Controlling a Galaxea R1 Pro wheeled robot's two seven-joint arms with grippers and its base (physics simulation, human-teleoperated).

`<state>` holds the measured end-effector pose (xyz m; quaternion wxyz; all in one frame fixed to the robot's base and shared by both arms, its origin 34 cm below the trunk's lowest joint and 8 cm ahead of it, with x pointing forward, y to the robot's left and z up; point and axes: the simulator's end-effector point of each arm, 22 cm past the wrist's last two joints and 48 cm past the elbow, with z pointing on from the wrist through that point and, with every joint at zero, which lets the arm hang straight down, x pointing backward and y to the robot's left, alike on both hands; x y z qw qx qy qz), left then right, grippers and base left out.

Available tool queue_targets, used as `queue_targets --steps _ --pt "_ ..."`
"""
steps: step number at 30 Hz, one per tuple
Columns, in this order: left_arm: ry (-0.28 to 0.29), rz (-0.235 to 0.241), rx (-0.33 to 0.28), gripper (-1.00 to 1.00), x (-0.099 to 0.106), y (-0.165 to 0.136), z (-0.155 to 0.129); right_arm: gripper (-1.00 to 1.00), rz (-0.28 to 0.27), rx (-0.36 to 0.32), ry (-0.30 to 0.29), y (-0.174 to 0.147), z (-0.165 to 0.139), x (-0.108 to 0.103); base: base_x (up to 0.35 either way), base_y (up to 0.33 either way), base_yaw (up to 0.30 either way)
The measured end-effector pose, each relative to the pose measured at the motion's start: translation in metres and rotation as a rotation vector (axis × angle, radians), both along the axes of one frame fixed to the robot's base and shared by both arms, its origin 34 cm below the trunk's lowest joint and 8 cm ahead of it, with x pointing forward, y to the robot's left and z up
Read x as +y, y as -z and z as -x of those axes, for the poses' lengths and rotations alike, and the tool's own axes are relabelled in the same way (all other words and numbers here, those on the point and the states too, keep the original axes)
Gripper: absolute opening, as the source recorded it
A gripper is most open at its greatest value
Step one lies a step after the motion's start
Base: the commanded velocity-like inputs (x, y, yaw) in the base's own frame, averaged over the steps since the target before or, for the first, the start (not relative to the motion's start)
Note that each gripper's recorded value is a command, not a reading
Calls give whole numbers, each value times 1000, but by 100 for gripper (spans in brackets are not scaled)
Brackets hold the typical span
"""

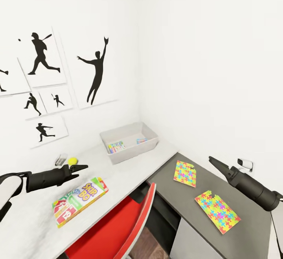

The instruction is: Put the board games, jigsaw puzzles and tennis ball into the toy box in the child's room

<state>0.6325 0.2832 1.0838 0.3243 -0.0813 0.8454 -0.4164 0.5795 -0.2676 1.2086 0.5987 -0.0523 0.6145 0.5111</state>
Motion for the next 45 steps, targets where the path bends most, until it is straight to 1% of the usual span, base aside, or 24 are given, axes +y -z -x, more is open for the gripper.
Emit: queue_targets --steps 10,12,16,19,20,22,25,27,40,45 --pt "-2 15 -16 100 -2 -7 -4 100 -2 4 0 0 0 0 0 0 -281" --pt "3 29 -21 100 -9 -9 -5 100 -6 7 -2 1 1 0 0 0 -281" --pt "21 91 -24 100 -37 -10 -6 100 -13 26 -5 10 8 0 0 0 -281" --pt "31 124 -27 100 -53 -12 -7 100 -19 30 -13 13 12 1 0 0 -281" --pt "33 129 -27 100 -55 -12 -6 100 -20 31 -14 13 13 1 0 0 -281" --pt "41 152 -28 100 -68 -13 -6 100 -19 37 -17 17 15 2 0 0 -281" --pt "47 168 -28 100 -77 -14 -6 100 -17 39 -15 19 16 1 0 0 -281" --pt "48 170 -29 100 -78 -14 -6 100 -15 40 -14 20 17 0 0 0 -281" --pt "42 153 -36 100 -73 -16 -6 100 -9 36 -8 18 18 -2 0 0 -281" --pt "41 146 -38 100 -72 -17 -6 100 -8 36 19 18 18 -15 0 0 -281"
